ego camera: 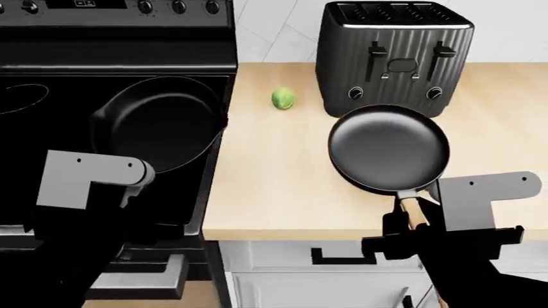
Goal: Place both pans onto different burners. Then place the brussel sprout and the sausage on different pans.
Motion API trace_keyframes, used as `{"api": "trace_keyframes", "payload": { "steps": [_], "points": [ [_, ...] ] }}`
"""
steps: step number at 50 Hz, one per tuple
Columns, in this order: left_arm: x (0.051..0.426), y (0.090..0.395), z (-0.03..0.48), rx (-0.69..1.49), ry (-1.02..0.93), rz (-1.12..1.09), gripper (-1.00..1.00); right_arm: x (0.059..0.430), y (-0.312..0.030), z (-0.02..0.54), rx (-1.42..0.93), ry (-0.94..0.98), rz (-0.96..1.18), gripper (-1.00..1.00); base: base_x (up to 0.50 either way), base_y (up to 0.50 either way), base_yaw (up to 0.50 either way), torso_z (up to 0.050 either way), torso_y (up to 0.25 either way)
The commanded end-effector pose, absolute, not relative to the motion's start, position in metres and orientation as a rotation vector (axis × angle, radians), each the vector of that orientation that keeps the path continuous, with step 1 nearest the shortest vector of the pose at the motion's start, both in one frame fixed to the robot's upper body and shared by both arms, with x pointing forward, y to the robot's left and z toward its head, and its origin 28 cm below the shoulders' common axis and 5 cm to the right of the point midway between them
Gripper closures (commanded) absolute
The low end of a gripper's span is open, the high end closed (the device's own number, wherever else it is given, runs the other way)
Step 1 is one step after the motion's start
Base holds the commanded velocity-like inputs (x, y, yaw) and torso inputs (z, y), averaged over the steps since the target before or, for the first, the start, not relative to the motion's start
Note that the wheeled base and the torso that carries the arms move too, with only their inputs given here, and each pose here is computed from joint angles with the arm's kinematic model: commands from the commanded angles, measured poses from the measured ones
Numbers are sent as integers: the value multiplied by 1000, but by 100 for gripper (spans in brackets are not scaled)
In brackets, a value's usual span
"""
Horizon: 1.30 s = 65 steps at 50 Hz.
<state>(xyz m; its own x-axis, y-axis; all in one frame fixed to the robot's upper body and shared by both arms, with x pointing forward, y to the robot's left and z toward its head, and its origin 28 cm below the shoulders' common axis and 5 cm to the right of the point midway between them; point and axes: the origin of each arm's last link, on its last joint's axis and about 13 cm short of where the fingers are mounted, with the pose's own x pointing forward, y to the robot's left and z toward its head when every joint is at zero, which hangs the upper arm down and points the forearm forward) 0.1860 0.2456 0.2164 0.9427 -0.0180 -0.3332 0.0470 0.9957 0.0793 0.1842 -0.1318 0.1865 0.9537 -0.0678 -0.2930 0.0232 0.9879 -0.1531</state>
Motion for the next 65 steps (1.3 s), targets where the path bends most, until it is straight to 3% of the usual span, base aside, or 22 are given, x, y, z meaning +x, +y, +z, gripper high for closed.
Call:
{"api": "trace_keyframes", "payload": {
  "steps": [1,65],
  "points": [
    [189,249,222,80,303,7,100,189,-136,193,-150,241,-100,100,0,500,0,11,0],
    [194,253,212,62,310,27,100,194,-132,189,-150,249,-88,100,0,500,0,1,4]
  ]
}}
